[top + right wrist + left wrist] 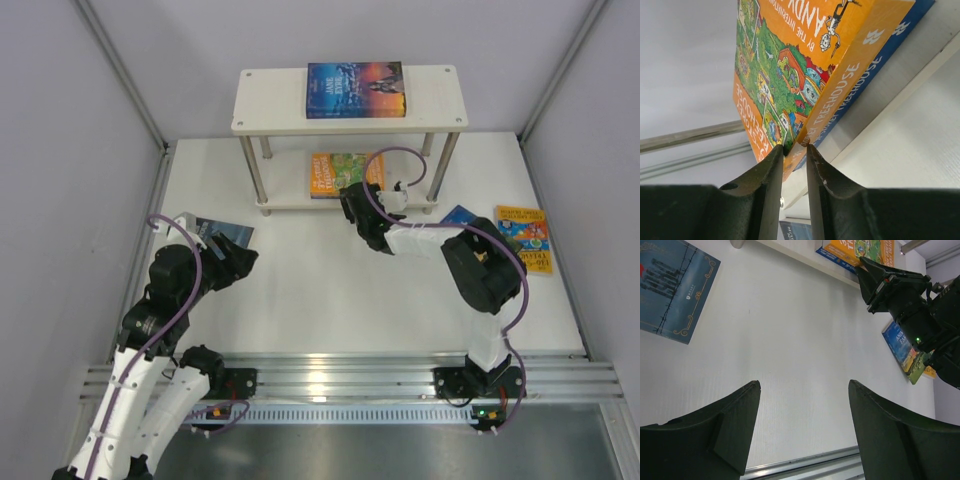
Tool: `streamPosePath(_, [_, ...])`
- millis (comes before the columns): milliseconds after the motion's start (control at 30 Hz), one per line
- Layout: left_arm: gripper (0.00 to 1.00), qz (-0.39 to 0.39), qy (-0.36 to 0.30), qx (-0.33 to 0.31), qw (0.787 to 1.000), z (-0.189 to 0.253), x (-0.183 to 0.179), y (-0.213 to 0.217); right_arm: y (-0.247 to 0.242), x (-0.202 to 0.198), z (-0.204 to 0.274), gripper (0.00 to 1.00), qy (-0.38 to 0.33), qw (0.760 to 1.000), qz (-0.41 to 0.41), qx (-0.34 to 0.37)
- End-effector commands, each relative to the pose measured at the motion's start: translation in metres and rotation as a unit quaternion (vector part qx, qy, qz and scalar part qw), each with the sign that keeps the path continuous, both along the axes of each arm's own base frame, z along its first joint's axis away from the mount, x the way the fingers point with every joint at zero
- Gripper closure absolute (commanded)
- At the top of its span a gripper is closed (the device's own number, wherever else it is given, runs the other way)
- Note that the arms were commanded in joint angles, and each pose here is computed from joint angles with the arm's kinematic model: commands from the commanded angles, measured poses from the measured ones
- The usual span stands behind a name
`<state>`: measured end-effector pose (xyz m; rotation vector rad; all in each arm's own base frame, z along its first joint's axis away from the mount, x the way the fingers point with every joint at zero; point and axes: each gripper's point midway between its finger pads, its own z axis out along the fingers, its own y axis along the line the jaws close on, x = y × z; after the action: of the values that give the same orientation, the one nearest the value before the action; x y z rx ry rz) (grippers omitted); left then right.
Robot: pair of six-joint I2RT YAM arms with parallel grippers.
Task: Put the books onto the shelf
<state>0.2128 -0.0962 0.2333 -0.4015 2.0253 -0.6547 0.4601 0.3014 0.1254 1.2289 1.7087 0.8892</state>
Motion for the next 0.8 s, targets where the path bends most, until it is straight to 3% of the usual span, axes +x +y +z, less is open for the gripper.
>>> streamPosePath(0, [0.24,0.003,-0.020,-0.001,1.000,0.007,0.006,0.000,-0.007,0.021,0.021,0.76,-0.028,0.999,-0.019,0.004])
streamPosePath(567, [0.24,0.002,-0.022,0.003,1.000,0.009,0.009,0.000,-0.005,0.025,0.023,0.77,-0.028,0.999,-0.015,0.002])
streamPosePath(767, [0.24,0.006,-0.021,0.005,1.000,0.009,0.009,0.002,-0.005,0.019,0.040,0.66,-0.040,0.999,0.004,-0.026])
